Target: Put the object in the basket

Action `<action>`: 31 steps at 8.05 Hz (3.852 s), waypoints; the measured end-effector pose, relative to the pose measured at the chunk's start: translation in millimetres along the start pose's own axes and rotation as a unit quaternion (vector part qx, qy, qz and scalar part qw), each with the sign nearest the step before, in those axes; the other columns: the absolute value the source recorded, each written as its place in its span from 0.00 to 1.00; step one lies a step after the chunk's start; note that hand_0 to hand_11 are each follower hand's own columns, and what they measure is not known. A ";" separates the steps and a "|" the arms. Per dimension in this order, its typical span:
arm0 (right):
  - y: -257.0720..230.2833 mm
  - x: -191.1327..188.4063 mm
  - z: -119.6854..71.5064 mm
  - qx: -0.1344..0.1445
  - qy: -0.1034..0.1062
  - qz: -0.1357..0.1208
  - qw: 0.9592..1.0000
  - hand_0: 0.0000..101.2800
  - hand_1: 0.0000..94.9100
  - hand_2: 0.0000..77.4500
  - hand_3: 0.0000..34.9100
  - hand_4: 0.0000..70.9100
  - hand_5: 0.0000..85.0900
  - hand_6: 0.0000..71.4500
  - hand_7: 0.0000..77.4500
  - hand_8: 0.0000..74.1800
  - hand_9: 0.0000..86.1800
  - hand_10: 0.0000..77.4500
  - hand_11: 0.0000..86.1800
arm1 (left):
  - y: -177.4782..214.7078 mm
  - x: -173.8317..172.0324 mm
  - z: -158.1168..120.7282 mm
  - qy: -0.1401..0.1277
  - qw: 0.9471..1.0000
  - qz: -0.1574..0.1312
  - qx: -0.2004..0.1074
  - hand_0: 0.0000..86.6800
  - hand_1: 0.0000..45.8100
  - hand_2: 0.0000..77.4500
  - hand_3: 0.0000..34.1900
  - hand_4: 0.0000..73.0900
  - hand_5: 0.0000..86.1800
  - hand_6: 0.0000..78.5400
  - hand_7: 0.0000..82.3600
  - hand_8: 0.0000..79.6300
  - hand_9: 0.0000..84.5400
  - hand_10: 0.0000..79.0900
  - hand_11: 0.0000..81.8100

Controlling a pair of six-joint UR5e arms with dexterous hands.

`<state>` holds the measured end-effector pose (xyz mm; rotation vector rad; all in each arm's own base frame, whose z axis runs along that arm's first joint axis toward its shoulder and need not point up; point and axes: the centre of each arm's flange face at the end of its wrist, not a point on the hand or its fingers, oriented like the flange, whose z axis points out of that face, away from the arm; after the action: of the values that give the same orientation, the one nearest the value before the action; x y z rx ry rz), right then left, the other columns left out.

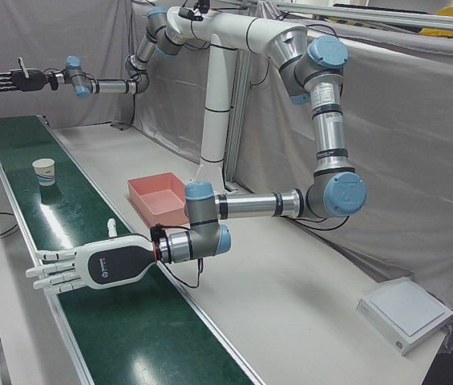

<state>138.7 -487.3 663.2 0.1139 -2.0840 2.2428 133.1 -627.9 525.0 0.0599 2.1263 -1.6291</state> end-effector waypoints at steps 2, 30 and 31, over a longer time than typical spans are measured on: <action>-0.2 0.2 -0.2 0.000 0.000 0.000 1.000 0.00 0.00 0.01 0.00 0.00 0.00 0.00 0.01 0.00 0.00 0.00 0.00 | -1.9 -0.3 -1.5 0.002 1.000 -0.001 -0.002 0.66 0.30 0.01 0.14 0.01 0.25 0.01 0.01 0.01 0.01 0.03 0.07; 0.0 0.1 0.0 0.000 0.000 0.000 1.000 0.00 0.00 0.01 0.00 0.00 0.00 0.00 0.01 0.00 0.00 0.00 0.00 | 18.2 -28.2 9.9 0.050 0.998 -0.006 -0.048 0.64 0.25 0.01 0.27 0.01 0.20 0.01 0.01 0.00 0.01 0.03 0.07; 0.0 0.2 0.0 0.000 0.000 0.000 1.000 0.00 0.00 0.01 0.00 0.00 0.00 0.00 0.01 0.00 0.00 0.00 0.00 | 18.6 -28.3 9.9 0.051 0.998 -0.001 -0.048 0.65 0.25 0.01 0.28 0.01 0.21 0.01 0.01 0.01 0.01 0.03 0.07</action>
<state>138.5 -487.3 663.2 0.1136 -2.0834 2.2429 167.3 -624.8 517.0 0.1129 2.2790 -1.5514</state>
